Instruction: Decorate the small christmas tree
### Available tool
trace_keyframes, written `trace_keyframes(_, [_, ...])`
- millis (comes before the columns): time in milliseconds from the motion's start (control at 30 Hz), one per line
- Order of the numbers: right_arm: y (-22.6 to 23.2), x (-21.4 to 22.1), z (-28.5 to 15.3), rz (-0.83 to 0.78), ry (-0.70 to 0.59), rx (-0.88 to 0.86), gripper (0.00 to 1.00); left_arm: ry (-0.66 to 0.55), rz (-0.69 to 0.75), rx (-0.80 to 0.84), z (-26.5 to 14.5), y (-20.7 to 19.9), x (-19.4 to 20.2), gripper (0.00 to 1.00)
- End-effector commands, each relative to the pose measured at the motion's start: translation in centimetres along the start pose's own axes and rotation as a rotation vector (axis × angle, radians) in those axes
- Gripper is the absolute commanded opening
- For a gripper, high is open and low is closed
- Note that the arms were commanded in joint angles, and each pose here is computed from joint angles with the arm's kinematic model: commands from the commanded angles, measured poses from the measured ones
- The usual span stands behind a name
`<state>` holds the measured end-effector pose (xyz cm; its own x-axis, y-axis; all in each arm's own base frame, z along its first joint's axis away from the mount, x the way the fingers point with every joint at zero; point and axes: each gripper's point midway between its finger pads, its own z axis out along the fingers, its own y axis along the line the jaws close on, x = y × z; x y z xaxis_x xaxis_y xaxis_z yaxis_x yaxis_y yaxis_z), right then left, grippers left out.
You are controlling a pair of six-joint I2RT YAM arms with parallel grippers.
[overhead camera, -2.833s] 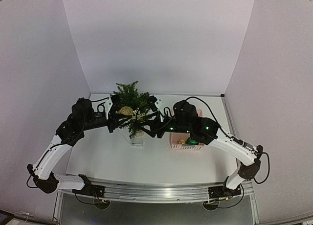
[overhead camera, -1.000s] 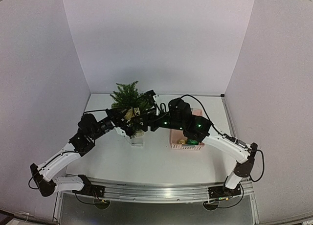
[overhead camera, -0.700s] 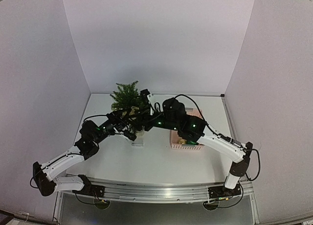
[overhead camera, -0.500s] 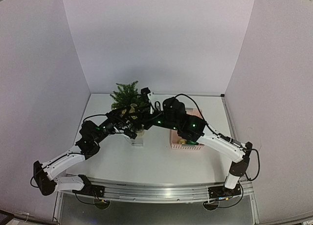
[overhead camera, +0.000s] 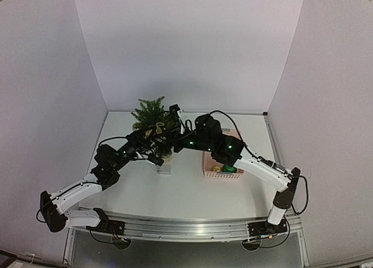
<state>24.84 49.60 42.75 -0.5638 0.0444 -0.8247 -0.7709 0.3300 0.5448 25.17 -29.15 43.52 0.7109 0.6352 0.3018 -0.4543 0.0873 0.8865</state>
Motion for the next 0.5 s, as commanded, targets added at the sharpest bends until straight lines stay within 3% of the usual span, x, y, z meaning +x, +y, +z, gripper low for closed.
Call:
trace_keyframes(0, [1.99,-0.78,0.38,0.003,-0.015,-0.099,0.64,-0.006,0.021,-0.055,-0.01,1.62,-0.14,0.00])
trace_keyframes(300, [1.73,-0.82,1.04,0.015,-0.016,-0.102,0.41,-0.013,0.017,-0.048,-0.12,1.64,-0.49,0.00])
trace_keyframes(467, [1.50,-0.96,0.96,0.017,-0.024,-0.093,0.15,-0.026,0.002,-0.032,-0.39,1.43,-0.76,0.00])
